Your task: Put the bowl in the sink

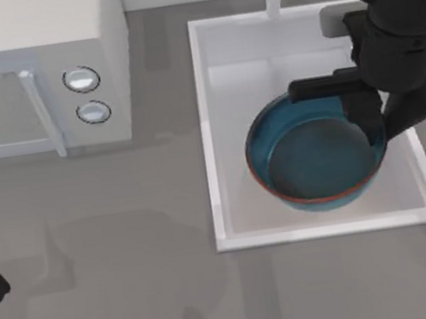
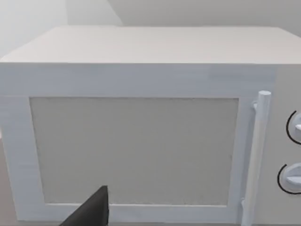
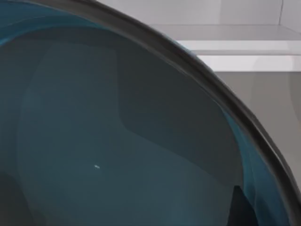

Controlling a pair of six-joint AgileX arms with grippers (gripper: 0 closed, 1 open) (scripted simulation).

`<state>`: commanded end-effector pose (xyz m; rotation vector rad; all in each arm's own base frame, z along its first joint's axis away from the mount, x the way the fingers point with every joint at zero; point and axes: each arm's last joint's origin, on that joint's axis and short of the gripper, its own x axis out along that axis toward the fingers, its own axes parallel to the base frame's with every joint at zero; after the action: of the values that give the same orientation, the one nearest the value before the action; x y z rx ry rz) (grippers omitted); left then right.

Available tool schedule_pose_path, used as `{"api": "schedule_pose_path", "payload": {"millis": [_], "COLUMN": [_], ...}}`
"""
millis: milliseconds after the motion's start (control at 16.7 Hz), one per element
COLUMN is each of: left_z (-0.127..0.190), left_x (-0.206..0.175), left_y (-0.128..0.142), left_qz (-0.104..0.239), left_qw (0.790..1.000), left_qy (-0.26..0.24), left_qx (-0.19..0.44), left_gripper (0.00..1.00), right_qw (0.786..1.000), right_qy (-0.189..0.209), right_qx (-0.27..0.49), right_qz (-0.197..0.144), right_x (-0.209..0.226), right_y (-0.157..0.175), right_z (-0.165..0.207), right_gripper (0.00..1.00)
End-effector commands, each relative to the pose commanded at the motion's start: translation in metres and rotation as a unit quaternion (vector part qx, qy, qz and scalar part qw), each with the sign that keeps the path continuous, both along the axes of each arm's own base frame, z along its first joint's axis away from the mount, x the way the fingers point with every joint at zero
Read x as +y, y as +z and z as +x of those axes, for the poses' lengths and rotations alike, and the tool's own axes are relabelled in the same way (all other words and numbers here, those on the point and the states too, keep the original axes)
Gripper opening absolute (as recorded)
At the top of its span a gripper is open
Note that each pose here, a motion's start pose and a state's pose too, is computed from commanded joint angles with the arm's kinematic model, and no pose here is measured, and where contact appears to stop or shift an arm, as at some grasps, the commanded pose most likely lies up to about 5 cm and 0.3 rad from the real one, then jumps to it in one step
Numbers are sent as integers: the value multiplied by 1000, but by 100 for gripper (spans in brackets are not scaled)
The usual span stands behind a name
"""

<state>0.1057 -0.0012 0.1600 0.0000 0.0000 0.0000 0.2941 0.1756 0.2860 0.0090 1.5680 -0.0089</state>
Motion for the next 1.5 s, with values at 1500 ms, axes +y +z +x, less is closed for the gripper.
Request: {"api": "schedule_pose_path", "payload": {"millis": [1500], "left_z": [0], "left_x": [0], "left_y": [0], "left_qz": [0], "left_qw": [1000], "left_qy": [0], "left_qx": [0], "left_gripper": [100], "right_qw": [792], "right_qy": [61], "right_qx": [-607], "right_qz": [4], "right_x": [33], "right_y": [-90], "right_z": [8], "right_gripper": [0]}}
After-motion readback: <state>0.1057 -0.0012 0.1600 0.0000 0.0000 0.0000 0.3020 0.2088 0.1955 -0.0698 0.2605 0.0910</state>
